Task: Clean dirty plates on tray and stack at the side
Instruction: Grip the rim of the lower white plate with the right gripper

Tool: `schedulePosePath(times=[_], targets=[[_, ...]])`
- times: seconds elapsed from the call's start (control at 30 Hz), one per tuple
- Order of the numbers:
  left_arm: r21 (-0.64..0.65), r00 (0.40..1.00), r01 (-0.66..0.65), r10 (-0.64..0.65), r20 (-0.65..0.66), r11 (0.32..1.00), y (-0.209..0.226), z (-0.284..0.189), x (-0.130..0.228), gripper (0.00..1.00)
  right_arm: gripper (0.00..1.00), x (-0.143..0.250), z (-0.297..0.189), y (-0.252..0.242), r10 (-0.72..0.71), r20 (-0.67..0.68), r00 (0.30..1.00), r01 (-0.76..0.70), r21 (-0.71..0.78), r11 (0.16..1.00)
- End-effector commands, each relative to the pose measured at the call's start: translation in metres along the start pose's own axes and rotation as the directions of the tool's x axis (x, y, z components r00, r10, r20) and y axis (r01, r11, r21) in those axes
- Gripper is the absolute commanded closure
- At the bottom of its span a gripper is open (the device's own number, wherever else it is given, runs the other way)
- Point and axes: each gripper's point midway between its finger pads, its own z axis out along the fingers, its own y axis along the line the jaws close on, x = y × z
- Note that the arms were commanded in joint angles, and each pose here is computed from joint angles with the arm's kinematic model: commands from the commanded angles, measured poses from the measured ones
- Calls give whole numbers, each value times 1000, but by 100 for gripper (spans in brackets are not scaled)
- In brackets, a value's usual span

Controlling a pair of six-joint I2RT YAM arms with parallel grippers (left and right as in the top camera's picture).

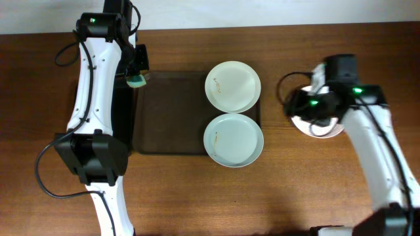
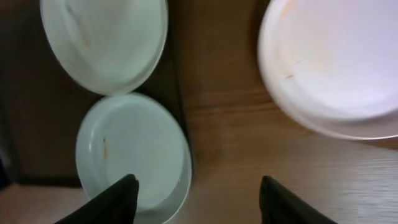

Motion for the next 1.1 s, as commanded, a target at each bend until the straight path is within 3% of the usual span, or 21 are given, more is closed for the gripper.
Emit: schedulePosePath(times=[0.0,0.07,0.3,0.37,0.47,0.6,0.9,0.93,1.07], targets=[[5,1000,-9,9,-12,1000,0,-1,4,99,43,39,47,11,51,-170,984,-41,62,997],[4,1000,-9,9,-19,1000,1,-1,5,99,46,58,68,13,110,-247,963,-86,108,990],[3,1000,-9,9,-19,1000,1,-1,5,99,51,98,110,16,82,-407,910,-6,184,983],[3,1000,-9,9,-19,1000,1,-1,5,99,57,99,117,8,81,-406,910,13,223,975],[4,1000,-8,8,-14,1000,1,-1,4,99,75,94,122,5,73,-385,920,22,238,971],[5,1000,-8,8,-9,1000,1,-1,3,99,82,93,122,5,67,-382,922,26,234,972],[5,1000,-8,8,-9,1000,1,-1,3,99,82,99,126,13,18,-378,926,79,240,968],[5,1000,-8,8,-9,1000,1,-1,3,99,96,99,126,13,18,-378,926,79,239,968],[6,1000,-8,8,-5,1000,0,-1,2,99,96,95,124,23,-68,-391,918,147,176,973]])
